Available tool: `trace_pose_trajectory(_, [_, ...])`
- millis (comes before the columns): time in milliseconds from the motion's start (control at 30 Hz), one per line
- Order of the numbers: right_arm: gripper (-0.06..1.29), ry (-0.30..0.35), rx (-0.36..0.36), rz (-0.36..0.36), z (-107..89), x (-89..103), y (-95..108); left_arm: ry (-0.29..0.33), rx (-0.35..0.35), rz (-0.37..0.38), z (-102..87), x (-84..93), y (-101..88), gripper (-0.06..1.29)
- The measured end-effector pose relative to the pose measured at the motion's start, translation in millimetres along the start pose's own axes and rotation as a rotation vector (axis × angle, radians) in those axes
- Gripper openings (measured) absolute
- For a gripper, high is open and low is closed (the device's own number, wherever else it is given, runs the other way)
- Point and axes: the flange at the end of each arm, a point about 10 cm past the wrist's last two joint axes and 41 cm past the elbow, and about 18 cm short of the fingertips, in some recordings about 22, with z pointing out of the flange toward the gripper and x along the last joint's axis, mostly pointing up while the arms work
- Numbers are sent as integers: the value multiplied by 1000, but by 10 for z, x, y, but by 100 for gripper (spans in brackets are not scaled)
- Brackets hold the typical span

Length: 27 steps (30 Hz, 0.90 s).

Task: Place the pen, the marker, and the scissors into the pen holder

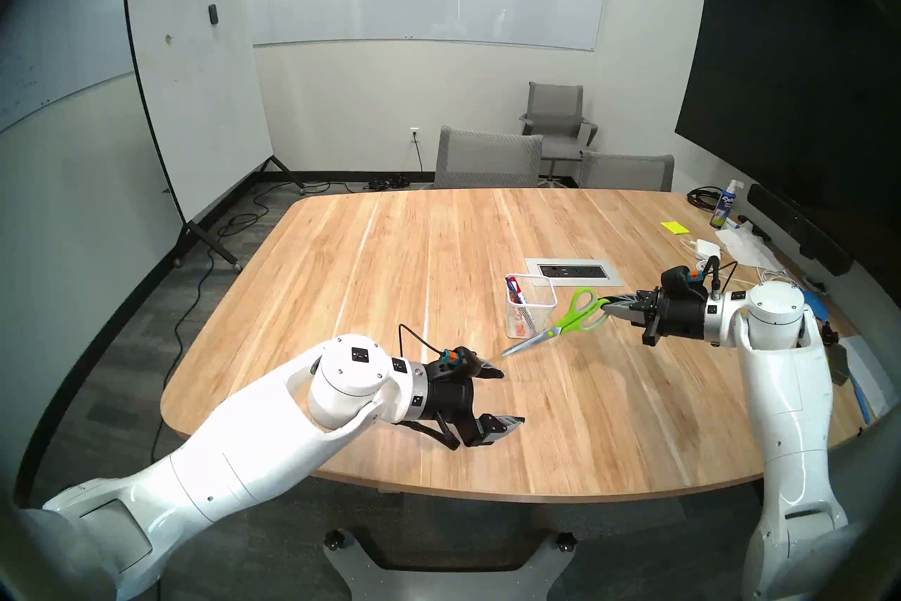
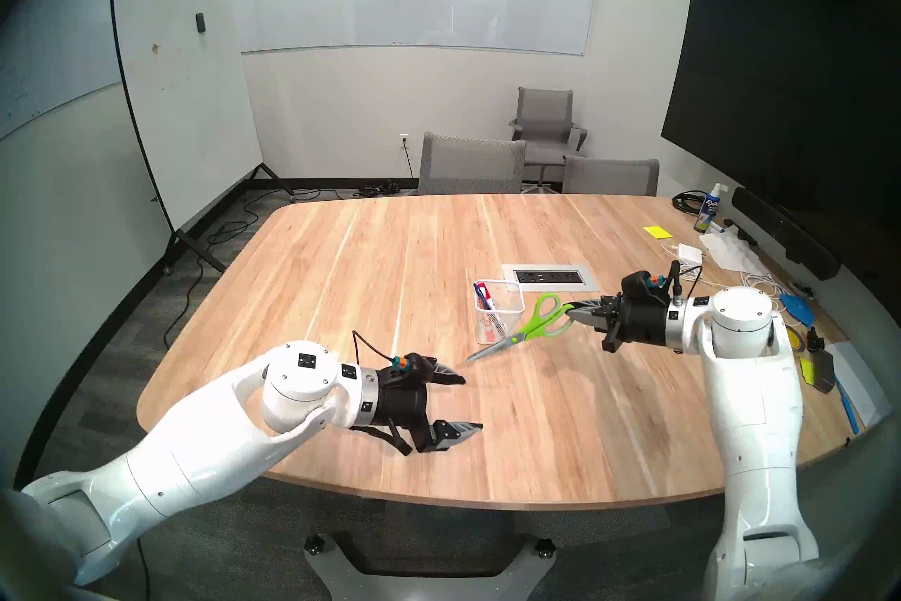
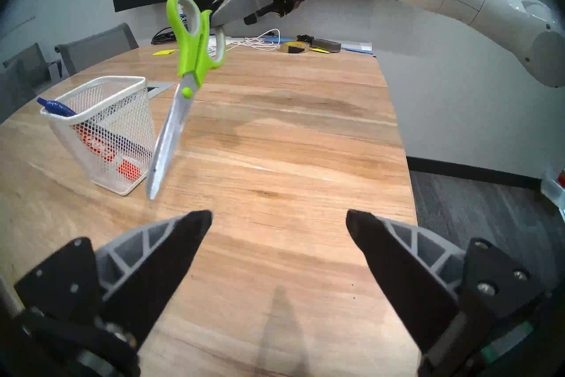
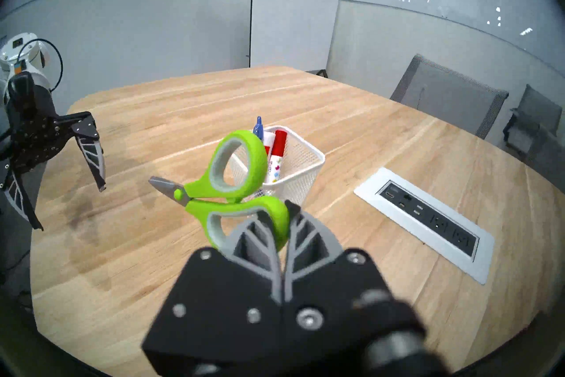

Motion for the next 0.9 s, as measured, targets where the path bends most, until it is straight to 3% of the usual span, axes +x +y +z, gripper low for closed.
trace_pose_trajectory(567, [-2, 32, -75, -68, 85, 572, 293, 17, 29, -26, -41, -112, 36, 118])
trace_pose_trajectory(900, [-2, 17, -129, -92, 49, 681, 549, 24, 41, -33, -45, -132, 13, 118])
